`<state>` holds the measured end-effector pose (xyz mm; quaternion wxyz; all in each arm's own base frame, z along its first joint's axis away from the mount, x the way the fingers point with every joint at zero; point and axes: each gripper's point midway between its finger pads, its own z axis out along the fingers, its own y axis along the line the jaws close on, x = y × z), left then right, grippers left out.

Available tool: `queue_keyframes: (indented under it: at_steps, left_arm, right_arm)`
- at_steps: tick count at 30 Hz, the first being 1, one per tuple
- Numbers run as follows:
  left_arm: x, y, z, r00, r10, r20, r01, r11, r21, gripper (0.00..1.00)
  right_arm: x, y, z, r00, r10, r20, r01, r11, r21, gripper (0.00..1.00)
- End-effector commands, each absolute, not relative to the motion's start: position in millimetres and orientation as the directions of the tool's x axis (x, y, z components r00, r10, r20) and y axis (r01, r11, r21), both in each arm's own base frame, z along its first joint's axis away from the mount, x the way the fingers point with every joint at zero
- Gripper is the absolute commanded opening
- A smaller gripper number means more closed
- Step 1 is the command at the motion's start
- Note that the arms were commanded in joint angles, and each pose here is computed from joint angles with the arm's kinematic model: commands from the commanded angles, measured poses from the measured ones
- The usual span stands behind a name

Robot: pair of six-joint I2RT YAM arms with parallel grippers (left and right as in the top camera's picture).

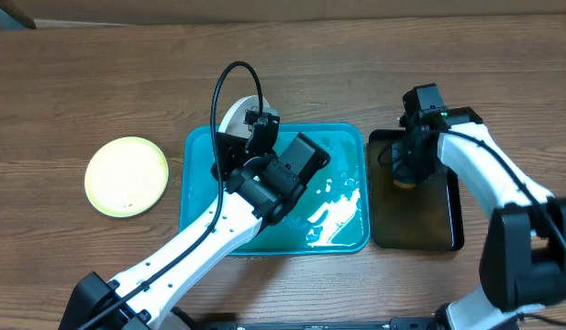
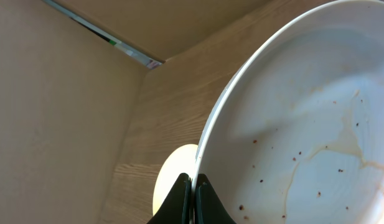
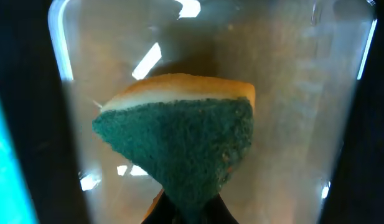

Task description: Clean dirty plates on tray and stack at the side

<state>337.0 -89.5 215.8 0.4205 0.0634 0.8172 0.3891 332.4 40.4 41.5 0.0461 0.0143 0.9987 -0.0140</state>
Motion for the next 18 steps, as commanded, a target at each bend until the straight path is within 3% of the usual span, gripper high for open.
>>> queue_keyframes:
  at_steps: [1,11,18]
  left_arm:
    - [336.2,-88.2,233.4,-0.606,0.421,-0.674,-0.270,0.689,0.673,0.04]
    - [336.3,-89.3,231.6,-0.609,0.420,-0.673,-0.261,0.695,0.670,0.04]
    - [336.5,-89.8,231.2,-0.609,0.418,-0.674,-0.259,0.698,0.667,0.04]
  right_arm:
    - [332.2,35.5,22.9,-0.999,-0.011,-0.050,-0.010,1.000,-0.024,0.04]
    - [335.3,45.2,-17.9,-1.000,-0.022,0.010,-0.022,0.999,0.024,0.04]
    - [337.9,48.8,5.5,-0.998,0.054,0.013,0.054,0.998,0.043,0.04]
